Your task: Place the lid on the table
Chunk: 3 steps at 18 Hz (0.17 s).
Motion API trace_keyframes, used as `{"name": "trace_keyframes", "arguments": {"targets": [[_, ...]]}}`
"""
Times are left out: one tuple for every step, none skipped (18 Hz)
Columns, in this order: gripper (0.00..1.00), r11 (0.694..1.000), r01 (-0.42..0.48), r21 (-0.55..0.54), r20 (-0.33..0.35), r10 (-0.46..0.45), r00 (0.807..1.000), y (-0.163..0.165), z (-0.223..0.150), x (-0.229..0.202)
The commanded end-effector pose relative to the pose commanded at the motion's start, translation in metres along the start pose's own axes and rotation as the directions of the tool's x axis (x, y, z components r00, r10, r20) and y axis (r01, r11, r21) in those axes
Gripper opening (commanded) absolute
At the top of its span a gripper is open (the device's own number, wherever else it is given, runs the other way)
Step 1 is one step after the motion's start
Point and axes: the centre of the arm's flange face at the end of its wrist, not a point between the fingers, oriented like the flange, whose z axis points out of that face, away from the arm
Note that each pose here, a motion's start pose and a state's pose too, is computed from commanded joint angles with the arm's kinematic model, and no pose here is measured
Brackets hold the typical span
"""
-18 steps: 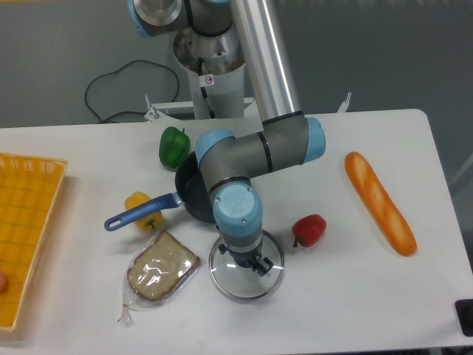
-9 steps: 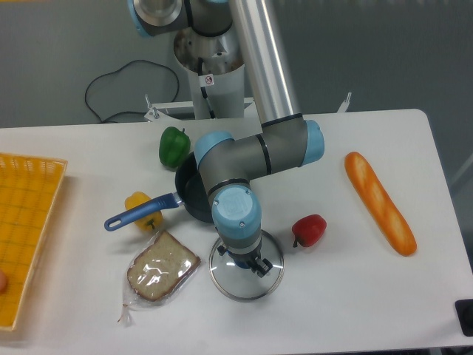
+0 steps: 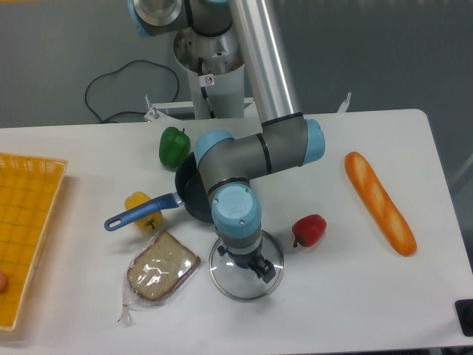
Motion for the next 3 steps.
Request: {"name": "trace_keyframes", "arguments": {"targets": [[1.0, 1.0, -0.014, 0.001, 0.001, 0.014, 1.0, 0.0001, -0.001, 0.0001], [1.0, 1.0, -0.017, 0.003, 0.004, 0.017, 1.0, 0.0004, -0.0035, 0.0007], [1.0, 1.0, -0.018, 0.005, 0.004, 0.018, 1.0, 0.001, -0.0062, 0.002]]}}
